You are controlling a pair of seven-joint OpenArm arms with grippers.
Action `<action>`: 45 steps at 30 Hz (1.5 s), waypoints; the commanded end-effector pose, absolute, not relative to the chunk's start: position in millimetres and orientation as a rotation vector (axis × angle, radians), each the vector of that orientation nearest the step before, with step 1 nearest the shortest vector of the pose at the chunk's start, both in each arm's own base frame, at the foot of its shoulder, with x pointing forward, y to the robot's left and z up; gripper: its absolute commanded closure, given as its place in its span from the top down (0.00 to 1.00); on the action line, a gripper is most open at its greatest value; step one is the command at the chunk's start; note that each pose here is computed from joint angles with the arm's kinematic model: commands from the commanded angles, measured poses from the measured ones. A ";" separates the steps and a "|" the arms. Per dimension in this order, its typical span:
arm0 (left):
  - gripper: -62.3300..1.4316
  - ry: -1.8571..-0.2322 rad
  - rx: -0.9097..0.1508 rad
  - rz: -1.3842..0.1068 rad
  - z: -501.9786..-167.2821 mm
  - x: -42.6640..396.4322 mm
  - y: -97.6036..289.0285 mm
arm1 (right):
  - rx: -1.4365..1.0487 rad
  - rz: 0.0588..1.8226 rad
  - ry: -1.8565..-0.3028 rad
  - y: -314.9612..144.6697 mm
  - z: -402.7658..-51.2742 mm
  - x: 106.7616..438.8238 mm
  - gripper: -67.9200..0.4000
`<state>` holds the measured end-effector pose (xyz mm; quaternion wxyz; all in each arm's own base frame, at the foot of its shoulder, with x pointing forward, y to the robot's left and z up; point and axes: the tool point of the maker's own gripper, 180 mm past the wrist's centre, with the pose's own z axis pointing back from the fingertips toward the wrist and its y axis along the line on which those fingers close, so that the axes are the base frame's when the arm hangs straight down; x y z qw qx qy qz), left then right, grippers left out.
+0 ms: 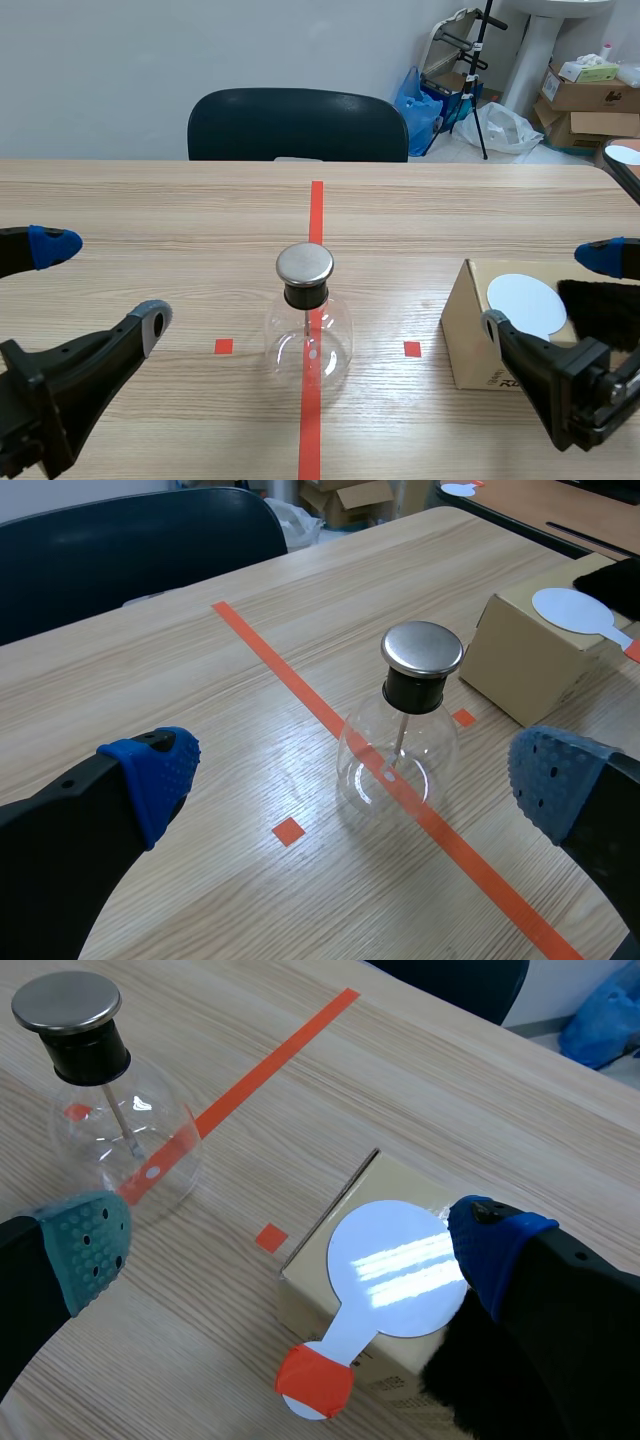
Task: Do the electroscope experiment
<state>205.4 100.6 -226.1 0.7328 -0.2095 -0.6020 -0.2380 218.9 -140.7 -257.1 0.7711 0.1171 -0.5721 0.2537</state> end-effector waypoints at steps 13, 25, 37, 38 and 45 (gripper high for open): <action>1.00 -1.351 -0.476 -0.516 -218.9 206.1 97.7 | 0.247 0.546 -1.260 -142.0 -250.2 222.4 1.00; 1.00 -1.351 -0.476 -0.515 -218.9 206.1 97.7 | 0.247 0.546 -1.259 -142.0 -250.3 222.4 1.00; 1.00 -1.351 -0.476 -0.515 -218.8 206.1 97.7 | 0.159 0.683 -1.241 -140.7 -255.9 219.4 1.00; 1.00 -1.351 -0.476 -0.515 -218.8 206.1 97.7 | 0.150 0.703 -1.237 -140.2 -256.9 218.0 1.00; 1.00 -1.357 -0.478 -0.514 -217.7 206.3 97.7 | 0.065 0.846 -1.246 -137.5 -259.7 203.5 1.00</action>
